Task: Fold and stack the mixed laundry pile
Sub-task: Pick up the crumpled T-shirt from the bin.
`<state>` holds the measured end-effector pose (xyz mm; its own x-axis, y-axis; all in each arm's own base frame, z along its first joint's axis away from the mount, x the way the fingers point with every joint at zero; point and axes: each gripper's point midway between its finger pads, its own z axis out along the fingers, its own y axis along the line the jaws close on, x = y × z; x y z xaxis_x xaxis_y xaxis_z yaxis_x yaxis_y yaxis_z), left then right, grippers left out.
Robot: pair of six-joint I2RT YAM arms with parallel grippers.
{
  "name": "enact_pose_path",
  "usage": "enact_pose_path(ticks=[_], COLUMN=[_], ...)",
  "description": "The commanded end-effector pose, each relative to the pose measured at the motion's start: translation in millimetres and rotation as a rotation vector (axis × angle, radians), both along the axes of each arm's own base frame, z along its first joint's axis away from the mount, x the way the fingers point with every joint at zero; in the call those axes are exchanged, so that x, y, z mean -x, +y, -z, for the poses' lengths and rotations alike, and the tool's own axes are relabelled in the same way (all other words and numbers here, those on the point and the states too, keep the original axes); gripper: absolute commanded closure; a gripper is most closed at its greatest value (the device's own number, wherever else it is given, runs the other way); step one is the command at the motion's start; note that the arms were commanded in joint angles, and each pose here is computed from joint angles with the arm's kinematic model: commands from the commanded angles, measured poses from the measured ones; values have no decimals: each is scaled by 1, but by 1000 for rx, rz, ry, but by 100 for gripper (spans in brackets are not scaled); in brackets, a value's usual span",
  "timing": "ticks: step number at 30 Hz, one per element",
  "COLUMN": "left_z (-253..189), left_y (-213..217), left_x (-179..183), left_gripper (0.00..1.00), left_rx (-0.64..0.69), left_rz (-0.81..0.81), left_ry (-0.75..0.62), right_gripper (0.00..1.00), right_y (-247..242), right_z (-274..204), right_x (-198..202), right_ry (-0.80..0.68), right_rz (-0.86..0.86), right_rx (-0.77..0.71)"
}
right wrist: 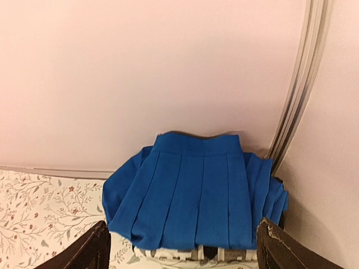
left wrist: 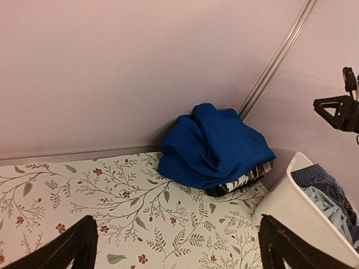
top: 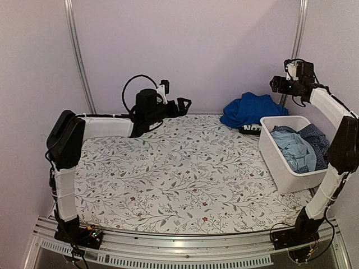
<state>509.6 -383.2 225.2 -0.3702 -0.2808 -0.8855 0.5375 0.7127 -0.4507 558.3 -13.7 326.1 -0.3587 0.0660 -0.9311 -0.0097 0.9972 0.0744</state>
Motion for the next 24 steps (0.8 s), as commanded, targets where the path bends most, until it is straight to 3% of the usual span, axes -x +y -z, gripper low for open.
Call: enact_pose_path(ticks=[1,8,13,21,24], left_z=[10,18,21,17,14], left_y=[41,83,103,106,103], left_x=[25,73,107,127,126], left_gripper=[0,0,0,0,1], left_rx=[-144,-212,-214,-252,-259], left_rz=[-74,-143,-161,-175,-181], left_ry=[95,217,247,237,232], right_gripper=[12,12,13,15,15], right_y=[12,15,-14,-33,-40], right_z=[34,73,116,150,160], right_x=[56,143,188,216,218], right_ry=[109,199,310,391,436], right_rz=[-35,10,185,337,394], right_rx=[-96,-109,-42,-30,40])
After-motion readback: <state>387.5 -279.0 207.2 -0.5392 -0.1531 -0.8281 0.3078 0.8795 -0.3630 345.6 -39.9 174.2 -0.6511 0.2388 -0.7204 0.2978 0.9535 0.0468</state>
